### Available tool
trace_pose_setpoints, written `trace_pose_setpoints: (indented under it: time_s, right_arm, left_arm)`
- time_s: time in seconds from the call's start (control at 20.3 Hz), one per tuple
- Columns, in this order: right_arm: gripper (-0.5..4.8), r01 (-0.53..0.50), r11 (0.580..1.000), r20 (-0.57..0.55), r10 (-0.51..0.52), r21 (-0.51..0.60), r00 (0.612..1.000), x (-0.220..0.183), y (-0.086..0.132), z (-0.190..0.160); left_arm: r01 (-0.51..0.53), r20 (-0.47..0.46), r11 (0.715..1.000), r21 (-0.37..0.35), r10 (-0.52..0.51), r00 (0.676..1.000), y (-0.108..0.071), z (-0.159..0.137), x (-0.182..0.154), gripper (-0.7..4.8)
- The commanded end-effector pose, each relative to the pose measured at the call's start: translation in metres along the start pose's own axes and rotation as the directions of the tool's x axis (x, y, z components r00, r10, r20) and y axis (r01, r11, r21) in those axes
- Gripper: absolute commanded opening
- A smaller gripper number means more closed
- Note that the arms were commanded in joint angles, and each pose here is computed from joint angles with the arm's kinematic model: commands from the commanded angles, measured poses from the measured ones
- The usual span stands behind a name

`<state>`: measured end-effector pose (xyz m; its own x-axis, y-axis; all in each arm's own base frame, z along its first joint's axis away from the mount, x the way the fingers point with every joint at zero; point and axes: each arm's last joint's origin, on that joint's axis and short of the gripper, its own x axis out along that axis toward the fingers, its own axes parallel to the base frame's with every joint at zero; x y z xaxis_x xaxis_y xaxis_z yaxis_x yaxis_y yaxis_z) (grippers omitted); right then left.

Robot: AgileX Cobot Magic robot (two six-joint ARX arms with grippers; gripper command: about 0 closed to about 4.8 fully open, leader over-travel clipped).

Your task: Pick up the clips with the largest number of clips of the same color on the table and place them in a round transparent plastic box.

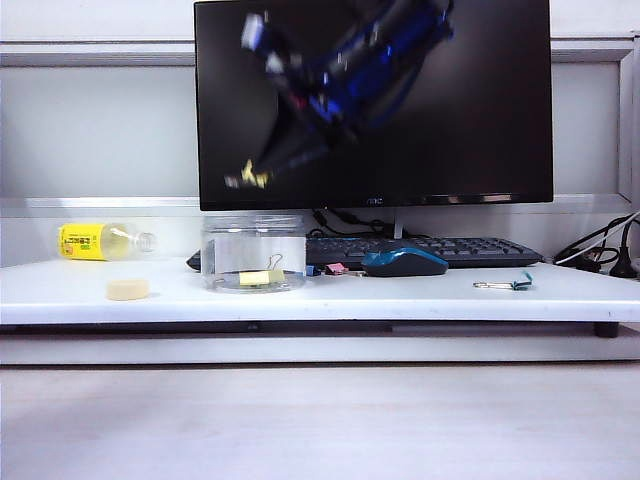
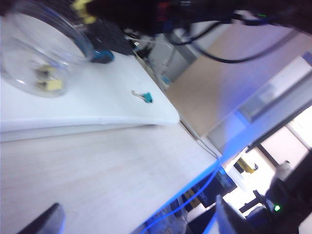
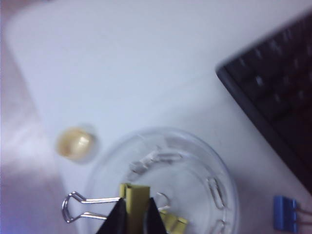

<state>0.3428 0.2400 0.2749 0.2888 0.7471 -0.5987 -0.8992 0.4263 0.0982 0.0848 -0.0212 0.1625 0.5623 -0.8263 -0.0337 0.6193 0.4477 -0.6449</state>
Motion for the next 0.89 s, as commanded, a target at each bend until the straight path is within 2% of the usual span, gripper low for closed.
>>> trace_pose_setpoints:
  time_s: [0.05, 0.39, 0.59, 0.74, 0.89]
  right_arm:
    - [0.0, 0.002, 1.0, 0.02, -0.002, -0.009, 1.0, 0.006, -0.002, 0.001]
    - [0.08, 0.042, 0.999, 0.002, -0.042, -0.005, 0.999, 0.017, -0.009, -0.005]
    - [0.54, 0.045, 0.999, 0.013, -0.045, -0.01, 0.999, 0.018, -0.009, -0.004]
    - [0.6, 0.048, 0.999, 0.013, -0.048, -0.01, 0.999, 0.018, -0.009, -0.004]
    - [1.22, 0.069, 0.998, 0.006, -0.069, -0.01, 0.998, 0.017, -0.01, -0.005]
  left_arm:
    - [0.02, -0.005, 1.0, 0.016, -0.019, 1.0, -0.002, 0.001, 0.001, 4.12]
    - [0.024, -0.009, 1.0, 0.017, -0.024, 1.0, -0.003, 0.001, 0.001, 4.12]
    - [0.024, -0.008, 1.0, 0.019, -0.024, 1.0, -0.003, 0.001, 0.001, 4.12]
    - [0.024, -0.008, 1.0, 0.019, -0.024, 1.0, -0.003, 0.001, 0.001, 4.12]
    - [0.024, -0.008, 1.0, 0.019, -0.024, 1.0, -0.003, 0.001, 0.001, 4.12]
